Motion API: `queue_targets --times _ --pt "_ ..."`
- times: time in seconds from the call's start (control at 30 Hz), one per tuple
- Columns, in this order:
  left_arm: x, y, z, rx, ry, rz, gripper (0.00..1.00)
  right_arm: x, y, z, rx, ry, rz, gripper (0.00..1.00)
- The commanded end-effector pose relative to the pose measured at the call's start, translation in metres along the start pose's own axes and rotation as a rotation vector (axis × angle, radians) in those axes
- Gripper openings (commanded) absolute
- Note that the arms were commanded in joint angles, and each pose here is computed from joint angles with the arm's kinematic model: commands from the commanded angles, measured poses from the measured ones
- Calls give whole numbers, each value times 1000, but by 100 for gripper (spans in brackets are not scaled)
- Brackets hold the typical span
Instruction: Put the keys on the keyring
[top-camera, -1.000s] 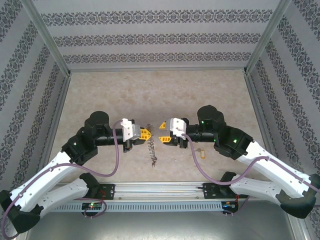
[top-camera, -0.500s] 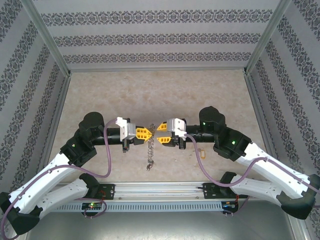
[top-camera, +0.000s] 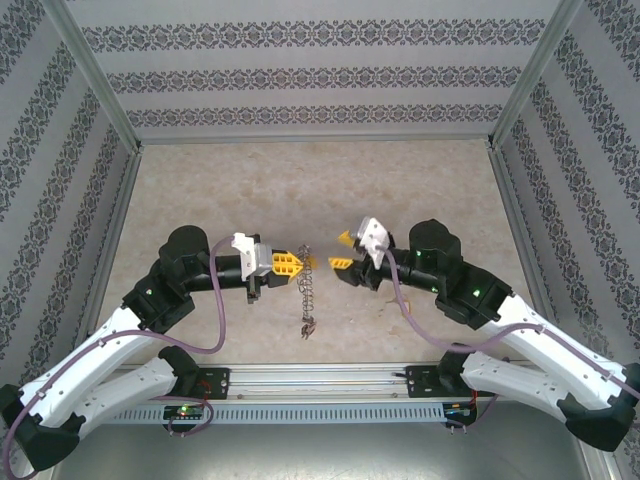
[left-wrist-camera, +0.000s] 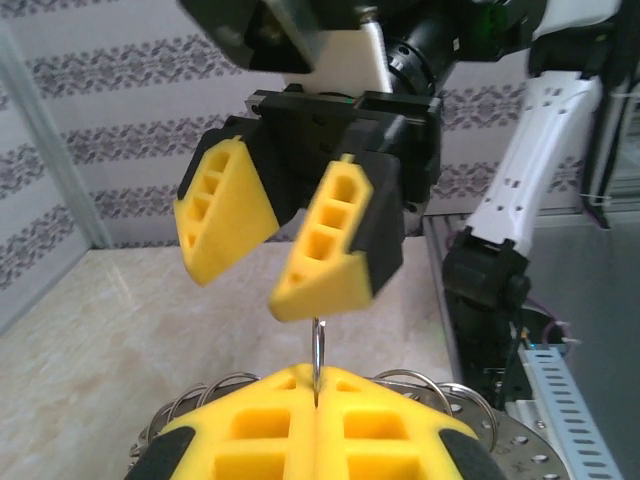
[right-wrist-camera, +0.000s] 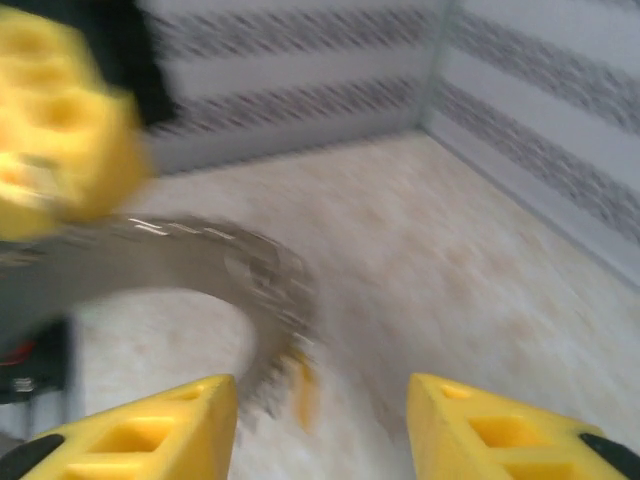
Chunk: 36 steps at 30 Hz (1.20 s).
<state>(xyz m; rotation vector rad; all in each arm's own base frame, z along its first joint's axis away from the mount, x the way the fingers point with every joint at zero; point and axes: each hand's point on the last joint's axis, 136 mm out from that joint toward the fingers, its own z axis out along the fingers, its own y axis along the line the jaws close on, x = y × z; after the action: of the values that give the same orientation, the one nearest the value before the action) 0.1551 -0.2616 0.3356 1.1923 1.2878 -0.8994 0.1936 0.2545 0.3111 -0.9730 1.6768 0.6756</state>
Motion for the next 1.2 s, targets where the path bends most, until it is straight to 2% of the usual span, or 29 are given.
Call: queue_targets --times 0.0,0.17,0.27,0.43,0.57,0.63,0.73,0.87,1.0,1.17 --pt "-5 21 -5 -129 -49 -11 0 58 -62 -21 377 204 380 52" --pt "17 37 -16 -268 -5 -76 0 128 -76 -43 587 380 600 58" --pt "33 39 -19 -301 44 -117 0 158 -79 -45 656 416 698 58" --pt "40 38 -18 -305 9 -205 0 214 -88 -54 737 550 845 57" --pt "35 37 -16 -276 -48 -244 0 238 -108 -56 798 569 968 59" --pt "33 35 -15 -263 -58 -245 0 245 -117 -49 791 546 1040 63" --pt "29 36 -19 -270 -72 -229 0 255 -125 -41 797 587 1097 67" --pt "26 38 -23 -266 -102 -231 0 271 -122 -30 770 675 1154 68" --pt "20 40 -26 -258 -142 -236 0 283 -115 -19 754 689 1247 69" --pt "22 45 -29 -265 -167 -251 0 297 -110 -24 790 730 1275 69"
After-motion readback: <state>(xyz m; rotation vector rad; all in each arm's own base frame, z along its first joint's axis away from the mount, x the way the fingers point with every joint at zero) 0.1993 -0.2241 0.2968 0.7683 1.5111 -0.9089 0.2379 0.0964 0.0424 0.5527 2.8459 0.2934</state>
